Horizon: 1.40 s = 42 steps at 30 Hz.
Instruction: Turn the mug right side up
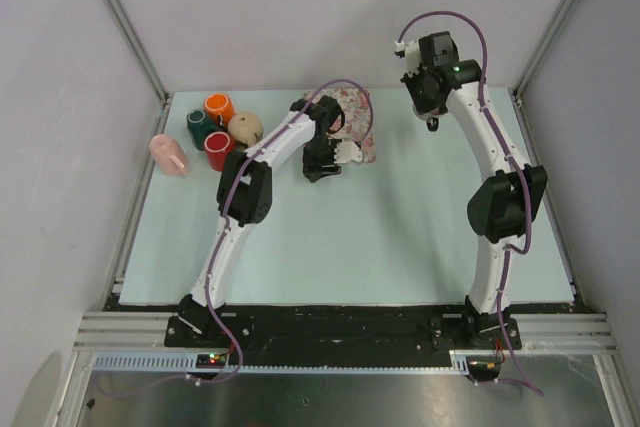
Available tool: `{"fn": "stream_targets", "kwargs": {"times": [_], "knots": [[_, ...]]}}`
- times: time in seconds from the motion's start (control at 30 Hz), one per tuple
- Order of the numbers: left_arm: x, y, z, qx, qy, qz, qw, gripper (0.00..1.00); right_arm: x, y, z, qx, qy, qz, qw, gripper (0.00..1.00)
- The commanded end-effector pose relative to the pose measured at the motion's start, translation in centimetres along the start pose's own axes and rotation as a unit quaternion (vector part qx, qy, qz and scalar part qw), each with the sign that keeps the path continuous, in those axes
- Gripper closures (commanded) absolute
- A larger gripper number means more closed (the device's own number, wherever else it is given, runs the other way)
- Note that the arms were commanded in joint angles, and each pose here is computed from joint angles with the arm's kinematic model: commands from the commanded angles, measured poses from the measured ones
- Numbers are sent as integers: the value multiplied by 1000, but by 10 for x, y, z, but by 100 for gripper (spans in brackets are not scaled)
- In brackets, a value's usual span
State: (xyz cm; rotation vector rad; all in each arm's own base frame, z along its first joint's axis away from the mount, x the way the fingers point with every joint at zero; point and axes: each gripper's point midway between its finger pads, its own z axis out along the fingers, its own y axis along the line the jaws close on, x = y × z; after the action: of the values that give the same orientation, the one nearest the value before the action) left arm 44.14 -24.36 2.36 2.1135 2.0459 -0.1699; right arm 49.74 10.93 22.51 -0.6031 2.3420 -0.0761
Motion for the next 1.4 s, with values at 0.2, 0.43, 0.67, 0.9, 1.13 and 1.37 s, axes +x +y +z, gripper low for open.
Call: {"fn": "stream_targets", "kwargs": {"times": [0.2, 0.43, 0.67, 0.9, 1.13, 1.37], "knots": [[-6, -41, -15, 61, -2, 13, 998, 43, -38, -21, -60, 45, -82, -2, 996, 100], [19, -85, -16, 113, 27, 39, 993, 50, -44, 1, -57, 21, -88, -23, 996, 100], [46, -103, -22, 127, 76, 91, 985, 53, -55, 62, -34, -52, -85, -94, 991, 100], [16, -73, -61, 55, 31, 78, 995, 31, -69, 114, 3, -116, -83, -125, 982, 100], [-5, -73, -128, 19, -19, 49, 998, 8, -82, 130, 33, -151, -117, -136, 972, 100], [32, -100, -165, 54, -54, -33, 997, 6, -93, 153, 75, -178, -145, -156, 961, 100]]}}
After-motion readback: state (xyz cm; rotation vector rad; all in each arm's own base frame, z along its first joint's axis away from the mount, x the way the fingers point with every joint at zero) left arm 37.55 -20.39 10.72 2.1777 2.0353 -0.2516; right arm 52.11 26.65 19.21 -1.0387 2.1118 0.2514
